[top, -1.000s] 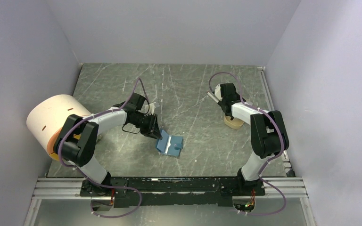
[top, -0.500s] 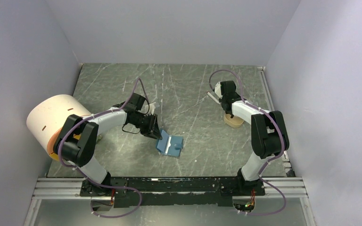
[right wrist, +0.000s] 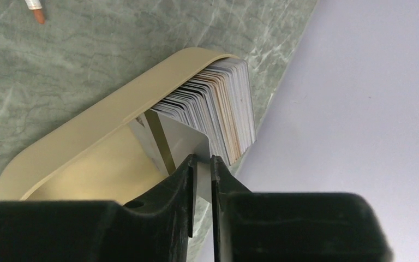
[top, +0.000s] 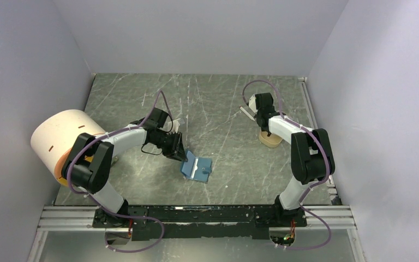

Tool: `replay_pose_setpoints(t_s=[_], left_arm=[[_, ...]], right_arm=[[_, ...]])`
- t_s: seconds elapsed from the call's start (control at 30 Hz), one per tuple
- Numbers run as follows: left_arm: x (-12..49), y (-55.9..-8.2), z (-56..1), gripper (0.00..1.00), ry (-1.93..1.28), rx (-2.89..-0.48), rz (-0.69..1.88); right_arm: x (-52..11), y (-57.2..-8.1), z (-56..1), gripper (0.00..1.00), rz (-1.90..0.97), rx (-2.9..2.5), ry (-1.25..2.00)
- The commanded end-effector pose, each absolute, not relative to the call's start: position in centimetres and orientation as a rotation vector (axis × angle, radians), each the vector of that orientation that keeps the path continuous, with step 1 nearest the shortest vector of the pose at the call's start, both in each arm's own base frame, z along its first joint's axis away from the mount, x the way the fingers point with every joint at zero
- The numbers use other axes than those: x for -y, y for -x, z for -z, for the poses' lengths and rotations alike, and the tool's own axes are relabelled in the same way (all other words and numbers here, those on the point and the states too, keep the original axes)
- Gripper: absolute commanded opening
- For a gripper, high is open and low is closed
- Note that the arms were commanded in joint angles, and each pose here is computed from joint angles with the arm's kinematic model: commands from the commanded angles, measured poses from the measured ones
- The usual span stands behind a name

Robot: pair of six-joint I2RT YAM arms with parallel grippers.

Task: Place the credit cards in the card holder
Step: Pick up the credit card from the storage box.

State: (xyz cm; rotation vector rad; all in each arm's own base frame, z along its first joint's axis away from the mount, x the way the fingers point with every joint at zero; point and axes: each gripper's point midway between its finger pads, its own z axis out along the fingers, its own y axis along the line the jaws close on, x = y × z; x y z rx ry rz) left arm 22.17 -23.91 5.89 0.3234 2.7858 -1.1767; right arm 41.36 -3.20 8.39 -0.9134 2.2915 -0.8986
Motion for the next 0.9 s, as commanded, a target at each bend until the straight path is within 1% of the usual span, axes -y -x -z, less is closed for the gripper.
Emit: replay_pose_setpoints(t_s=[0.0,0.1,0.17,0.47,0.57,0.67,0.77,0.87], left_arm=[[24.2,-22.3,-6.8,0.26,-0.349,-2.745,1.223],[24.2,-22.3,-6.7,0.26,-0.345,-2.749,1.223],[24.2,-22.3,-6.7,0.26,-0.343,-2.747,1.225],[24.4,-22.4,-6.6,0.24,-0.340,-2.741,1.236],[24.7,-22.6,-6.7,0.20,-0.272,-2.752,1.259],[25.4,-22.9,-7.4,0.16,-0.214,-2.707,1.323],[26.3,-23.6,-8.7,0.10,-0.146,-2.636,1.384],[26.9,-24.4,-9.3,0.09,-0.086,-2.601,1.398]], right_arm=[[3.2,-41.8,-10.1,0.13,0.872,-2.284,0.849],[2.9,-41.4,-10.0,0.06,0.829,-2.315,0.840],[2.5,-41.1,-9.9,0.00,0.794,-2.335,0.844],[0.4,-39.5,-10.2,0.00,0.623,-2.432,0.764],[-0.7,-39.2,-10.9,0.00,0.548,-2.454,0.703],[-2.4,-38.9,-12.0,0.00,0.479,-2.455,0.658],[-2.7,-38.5,-13.8,0.00,0.502,-2.444,0.574],[-3.7,-38.0,-15.3,0.00,0.477,-2.447,0.546]])
